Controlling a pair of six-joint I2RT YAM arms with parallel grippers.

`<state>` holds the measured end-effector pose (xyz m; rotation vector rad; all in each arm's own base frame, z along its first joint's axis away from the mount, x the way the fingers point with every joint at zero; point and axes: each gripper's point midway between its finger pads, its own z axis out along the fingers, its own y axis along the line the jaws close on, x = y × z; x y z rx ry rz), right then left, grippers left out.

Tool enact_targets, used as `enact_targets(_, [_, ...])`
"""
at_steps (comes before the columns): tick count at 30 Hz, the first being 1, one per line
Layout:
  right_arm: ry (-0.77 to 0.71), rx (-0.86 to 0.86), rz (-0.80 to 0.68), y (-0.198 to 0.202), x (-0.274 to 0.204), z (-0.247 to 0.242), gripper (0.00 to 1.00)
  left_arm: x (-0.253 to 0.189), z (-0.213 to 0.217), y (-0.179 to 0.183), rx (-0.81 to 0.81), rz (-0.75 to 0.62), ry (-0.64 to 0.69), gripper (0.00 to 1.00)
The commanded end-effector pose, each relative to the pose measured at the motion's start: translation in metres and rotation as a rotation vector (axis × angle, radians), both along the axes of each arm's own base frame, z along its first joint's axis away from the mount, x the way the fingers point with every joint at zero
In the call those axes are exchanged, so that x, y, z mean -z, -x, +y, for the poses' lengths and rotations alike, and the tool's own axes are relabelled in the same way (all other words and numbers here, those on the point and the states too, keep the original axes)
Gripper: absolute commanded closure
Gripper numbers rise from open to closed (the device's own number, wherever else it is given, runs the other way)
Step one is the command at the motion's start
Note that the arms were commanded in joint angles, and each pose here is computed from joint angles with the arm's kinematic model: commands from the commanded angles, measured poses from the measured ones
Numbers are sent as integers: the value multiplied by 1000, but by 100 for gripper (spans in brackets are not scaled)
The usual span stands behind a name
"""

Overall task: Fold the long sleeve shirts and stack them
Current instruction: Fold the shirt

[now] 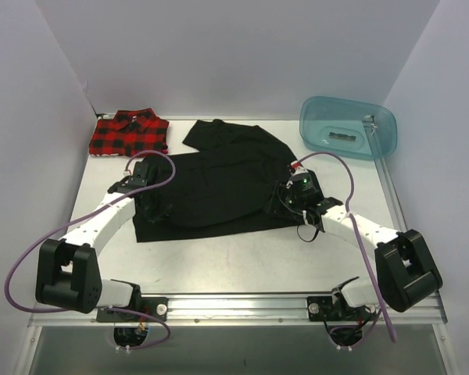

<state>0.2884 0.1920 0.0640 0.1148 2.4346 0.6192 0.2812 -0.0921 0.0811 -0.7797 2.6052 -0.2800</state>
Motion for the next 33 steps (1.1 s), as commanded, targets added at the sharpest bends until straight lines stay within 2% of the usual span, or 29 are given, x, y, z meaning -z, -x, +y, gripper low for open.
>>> enact_targets(1, [6, 0, -57, -10, -22, 1, 53, 1, 18, 0, -57, -22, -57, 64])
enact_targets(3, [10, -1, -67, -12, -26, 1, 53, 2, 25, -1, -78, -25, -75, 58])
enact_targets(6, [17, -2, -99, -17, -42, 0, 53, -13, 25, -6, -65, -74, -73, 42])
enact_targets(7, [19, -6, -108, -17, -48, -1, 53, -18, 25, -7, -56, -93, -73, 34])
enact_targets(8, [15, -6, -118, -19, -54, 0, 53, -28, 24, -8, -49, -128, -69, 21])
enact_targets(11, [-27, -27, -154, -26, -80, 9, 53, -51, 27, -8, -28, -186, -84, 3])
enact_targets(14, [-78, -44, -170, -34, -98, 21, 53, -69, 23, -12, 3, -242, -77, 3])
enact_targets(16, [-113, -56, -175, -44, -104, 32, 53, -75, 13, -23, 25, -288, -53, 8])
enact_targets(19, [-179, -72, -160, -56, -102, 50, 53, -61, -2, -36, 45, -290, -18, 15])
enact_targets(20, [-186, -63, -157, -60, -98, 51, 53, -46, -7, -39, 37, -253, -10, 15])
enact_targets(25, [-230, 25, -88, -84, -50, 41, 55, 13, -4, -40, -35, -122, -20, 23])
enact_targets(26, [-231, 66, -53, -86, -32, 26, 55, 33, 2, -31, -72, -68, -18, 24])
enact_targets(30, [-245, 155, 31, -89, 19, -5, 56, 69, 14, -12, -155, 5, 30, 26])
enact_targets(33, [-221, 208, 82, -83, 48, -29, 56, 84, 19, 7, -195, 41, 44, 27])
